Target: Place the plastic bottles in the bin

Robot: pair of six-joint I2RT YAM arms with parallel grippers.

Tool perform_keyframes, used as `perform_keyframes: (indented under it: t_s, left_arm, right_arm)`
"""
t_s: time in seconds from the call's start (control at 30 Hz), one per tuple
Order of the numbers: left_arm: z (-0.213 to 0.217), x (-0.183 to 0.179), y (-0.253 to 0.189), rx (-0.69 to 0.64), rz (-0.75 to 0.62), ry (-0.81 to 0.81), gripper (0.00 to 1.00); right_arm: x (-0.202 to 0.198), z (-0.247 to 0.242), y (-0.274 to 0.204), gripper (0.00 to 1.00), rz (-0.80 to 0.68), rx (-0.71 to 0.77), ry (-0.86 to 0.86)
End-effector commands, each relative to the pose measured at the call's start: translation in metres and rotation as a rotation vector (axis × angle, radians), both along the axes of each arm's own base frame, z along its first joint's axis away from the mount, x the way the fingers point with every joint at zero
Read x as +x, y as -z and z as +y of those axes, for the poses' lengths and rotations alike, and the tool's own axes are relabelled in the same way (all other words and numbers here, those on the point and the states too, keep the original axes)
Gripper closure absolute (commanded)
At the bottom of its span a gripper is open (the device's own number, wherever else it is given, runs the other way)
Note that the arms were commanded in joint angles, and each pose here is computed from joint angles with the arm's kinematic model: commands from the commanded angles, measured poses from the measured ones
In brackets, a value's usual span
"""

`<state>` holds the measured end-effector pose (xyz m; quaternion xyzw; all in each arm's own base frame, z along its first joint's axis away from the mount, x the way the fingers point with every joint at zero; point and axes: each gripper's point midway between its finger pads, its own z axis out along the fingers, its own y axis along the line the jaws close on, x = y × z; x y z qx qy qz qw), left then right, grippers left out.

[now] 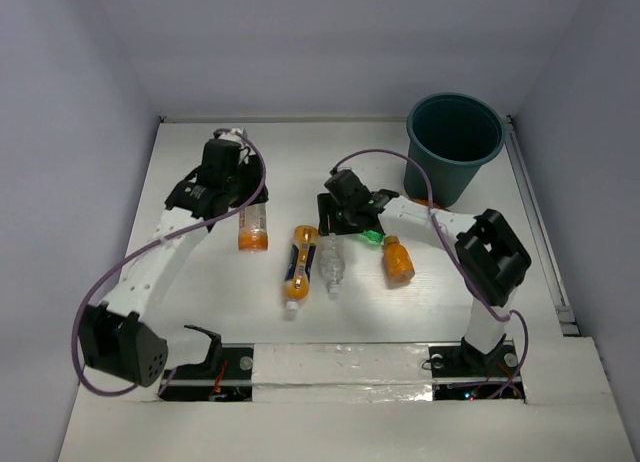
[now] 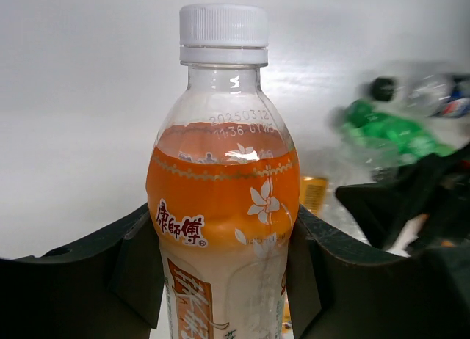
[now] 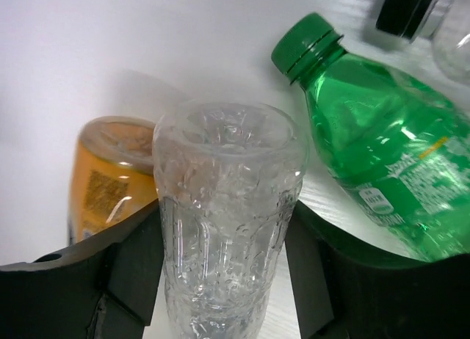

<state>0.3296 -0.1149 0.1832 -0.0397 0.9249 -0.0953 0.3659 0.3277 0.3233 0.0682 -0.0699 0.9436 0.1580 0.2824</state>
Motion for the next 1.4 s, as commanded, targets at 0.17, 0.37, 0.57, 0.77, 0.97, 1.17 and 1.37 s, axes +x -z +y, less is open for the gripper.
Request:
perform_keyframes:
  t_s: [0.17, 0.37, 0.57, 0.77, 0.97, 1.17, 1.37]
  left_arm:
    - [-0.015, -0.027, -0.101, -0.209, -0.200, 0.045, 0.65]
    - [-0.030, -0.045, -0.131, -0.343, -0.272, 0.108, 0.65]
    - [-0.048, -0.060, -0.149, -0.417, -0.313, 0.176, 0.65]
    - [-0.063, -0.066, -0.168, -0.458, -0.340, 0.227, 0.65]
    - [-0.081, -0.057, -0.190, -0.491, -0.371, 0.274, 0.64]
    - [-0.119, -0.041, -0.210, -0.488, -0.379, 0.355, 0.64]
    - [-0.174, -0.025, -0.245, -0.484, -0.429, 0.439, 0.64]
  right_arm:
    - [0.020, -0.019, -0.202, 0.43, -0.368, 0.242, 0.089]
    - [0.053, -0.125, -0.335, 0.45, -0.641, 0.296, 0.308]
    - [0.083, -0.279, -0.430, 0.45, -0.917, 0.182, 0.739]
    - [0.119, -0.365, -0.414, 0.44, -0.888, 0.048, 0.968]
    - [0.136, -0.375, -0.377, 0.39, -0.825, -0.034, 0.975]
    - [0.140, -0.361, -0.347, 0.15, -0.752, -0.019, 0.895]
    - [0.114, -0.342, -0.368, 0.01, -0.767, 0.094, 0.821]
